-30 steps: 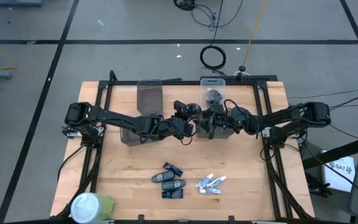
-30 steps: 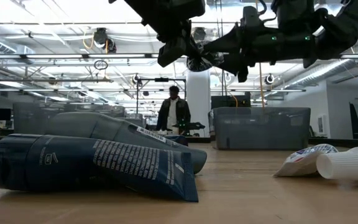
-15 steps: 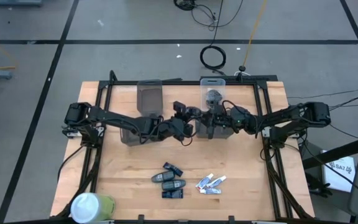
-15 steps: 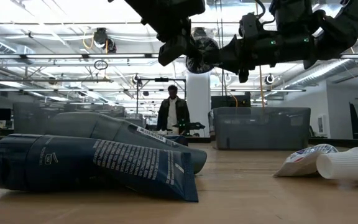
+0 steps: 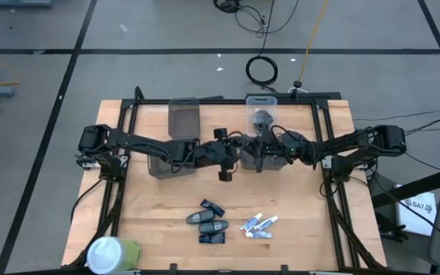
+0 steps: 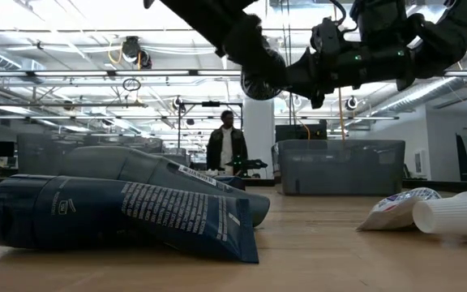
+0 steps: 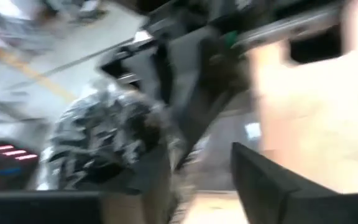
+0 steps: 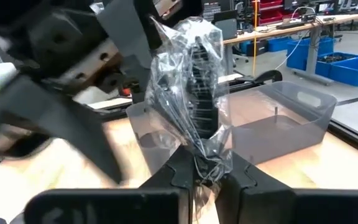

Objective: Pick & Place Travel size toiletries
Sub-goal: Put the black hairbrush into the transparent bin

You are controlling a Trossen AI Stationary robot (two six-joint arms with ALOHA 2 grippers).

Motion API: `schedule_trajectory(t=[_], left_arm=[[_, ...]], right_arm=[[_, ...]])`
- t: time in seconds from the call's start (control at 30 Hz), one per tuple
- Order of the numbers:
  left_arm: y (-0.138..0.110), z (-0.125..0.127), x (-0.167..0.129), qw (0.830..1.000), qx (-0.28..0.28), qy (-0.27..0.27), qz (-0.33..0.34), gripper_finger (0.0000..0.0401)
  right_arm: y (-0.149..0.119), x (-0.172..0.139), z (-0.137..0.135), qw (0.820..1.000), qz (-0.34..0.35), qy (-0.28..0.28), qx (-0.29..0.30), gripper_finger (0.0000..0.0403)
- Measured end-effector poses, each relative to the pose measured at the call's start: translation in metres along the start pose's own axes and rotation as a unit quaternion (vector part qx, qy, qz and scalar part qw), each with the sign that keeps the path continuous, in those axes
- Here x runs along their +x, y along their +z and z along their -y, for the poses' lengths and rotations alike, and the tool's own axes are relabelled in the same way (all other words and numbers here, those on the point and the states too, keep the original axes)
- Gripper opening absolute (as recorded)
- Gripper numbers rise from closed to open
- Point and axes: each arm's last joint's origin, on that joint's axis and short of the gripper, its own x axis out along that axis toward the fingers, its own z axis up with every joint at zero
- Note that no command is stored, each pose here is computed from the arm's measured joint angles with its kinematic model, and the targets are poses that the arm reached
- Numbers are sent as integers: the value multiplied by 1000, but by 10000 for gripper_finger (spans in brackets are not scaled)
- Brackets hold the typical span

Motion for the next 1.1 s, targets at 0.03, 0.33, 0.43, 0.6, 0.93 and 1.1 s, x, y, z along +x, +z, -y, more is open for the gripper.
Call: schedule_trajectory(t=[0.03, 0.33, 0.43, 0.6, 0.93, 1.1], left_arm=[[2, -1, -3, 1000, -15, -22, 12, 197], [24, -33, -71, 992, -95, -61, 49, 269], [24, -46, -96, 987, -109, -101, 58, 270], [2, -51, -119, 974, -125, -149, 117, 271], [-90, -54, -140, 953, -237, -36, 184, 271], [-132, -52, -148, 932, -292, 26, 213, 271]], right_arm=[[0, 0, 1, 1000, -1, -2, 0, 22], [-2, -3, 13, 999, -32, -32, -1, 21], [1, -8, 14, 998, -47, -37, -14, 22], [7, -22, 13, 997, -55, -39, -37, 21], [-9, -72, 18, 991, -23, -131, -31, 22], [-22, -87, 22, 984, -21, -175, -17, 22]])
